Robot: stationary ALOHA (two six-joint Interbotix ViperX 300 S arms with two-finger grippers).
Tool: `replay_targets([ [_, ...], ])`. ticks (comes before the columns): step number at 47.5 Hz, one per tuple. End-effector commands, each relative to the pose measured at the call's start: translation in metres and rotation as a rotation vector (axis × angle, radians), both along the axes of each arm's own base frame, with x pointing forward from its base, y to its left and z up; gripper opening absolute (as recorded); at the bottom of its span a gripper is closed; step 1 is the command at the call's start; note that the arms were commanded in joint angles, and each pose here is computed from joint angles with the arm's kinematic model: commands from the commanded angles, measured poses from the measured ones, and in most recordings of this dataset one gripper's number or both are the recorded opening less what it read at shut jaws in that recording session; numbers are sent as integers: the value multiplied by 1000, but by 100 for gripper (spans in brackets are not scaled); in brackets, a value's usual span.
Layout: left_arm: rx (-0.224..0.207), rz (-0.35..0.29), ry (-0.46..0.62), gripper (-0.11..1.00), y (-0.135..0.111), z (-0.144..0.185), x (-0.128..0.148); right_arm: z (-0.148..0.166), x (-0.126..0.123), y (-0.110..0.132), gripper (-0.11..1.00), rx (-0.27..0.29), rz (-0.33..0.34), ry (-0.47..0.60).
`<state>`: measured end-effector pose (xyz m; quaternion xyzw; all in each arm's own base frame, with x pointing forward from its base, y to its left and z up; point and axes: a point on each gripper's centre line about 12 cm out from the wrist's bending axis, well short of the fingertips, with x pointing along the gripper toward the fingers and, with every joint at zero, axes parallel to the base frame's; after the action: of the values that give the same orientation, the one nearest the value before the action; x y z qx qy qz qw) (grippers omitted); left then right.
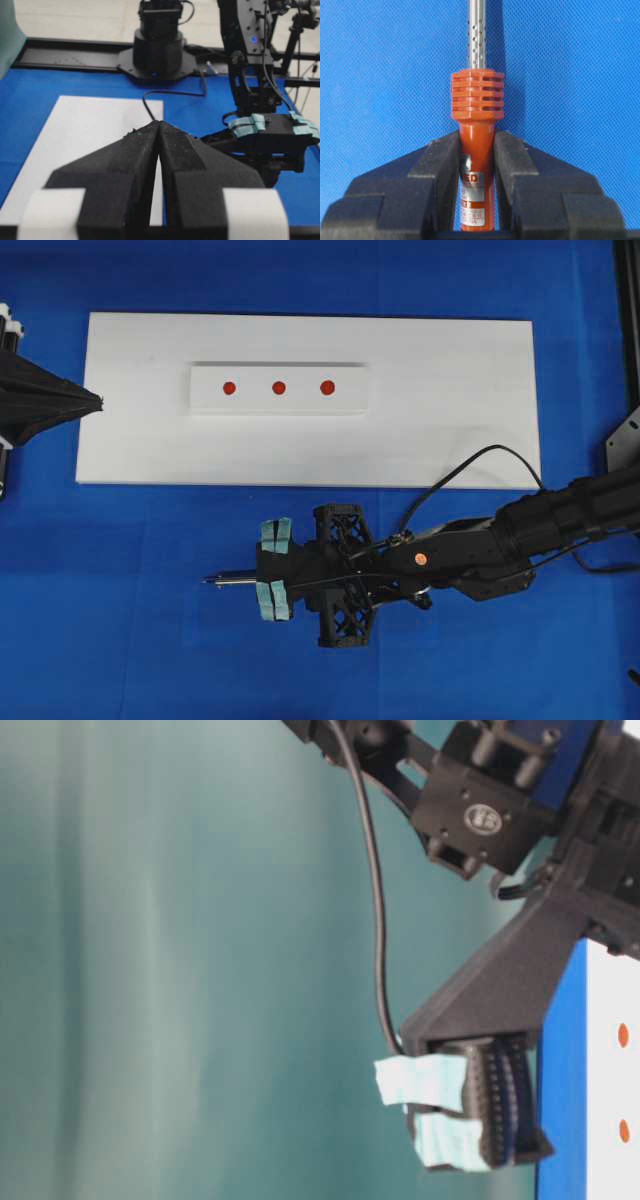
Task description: Touch the tip of the soldering iron to the mark.
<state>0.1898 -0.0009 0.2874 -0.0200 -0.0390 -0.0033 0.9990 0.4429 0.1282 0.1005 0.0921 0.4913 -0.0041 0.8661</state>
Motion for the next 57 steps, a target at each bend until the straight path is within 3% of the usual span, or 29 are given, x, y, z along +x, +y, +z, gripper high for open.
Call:
replay_targets([
  [1,0,-2,-14,0,0,5,1,4,2,-1,7,6,-10,-6],
  [6,0,-2,-14,0,0,5,1,4,1,-1,13,5,-12,-1],
  [17,-2,-2,-15,0,0,5,0,6,1,-2,76,-9,-9,13],
  [21,0,-2,-18,0,0,6,0,6,1,-3,91,-11,-12,18],
  [34,-2,-2,-20,0,0,6,0,35,-3,-10,90,-23,-33,17],
  [50,-2,-2,-21,0,0,6,0,140,-22,-31,90,-117,-78,-7],
  [57,-2,-2,-23,0,0,7,0,171,-30,-35,90,-128,-95,-22],
])
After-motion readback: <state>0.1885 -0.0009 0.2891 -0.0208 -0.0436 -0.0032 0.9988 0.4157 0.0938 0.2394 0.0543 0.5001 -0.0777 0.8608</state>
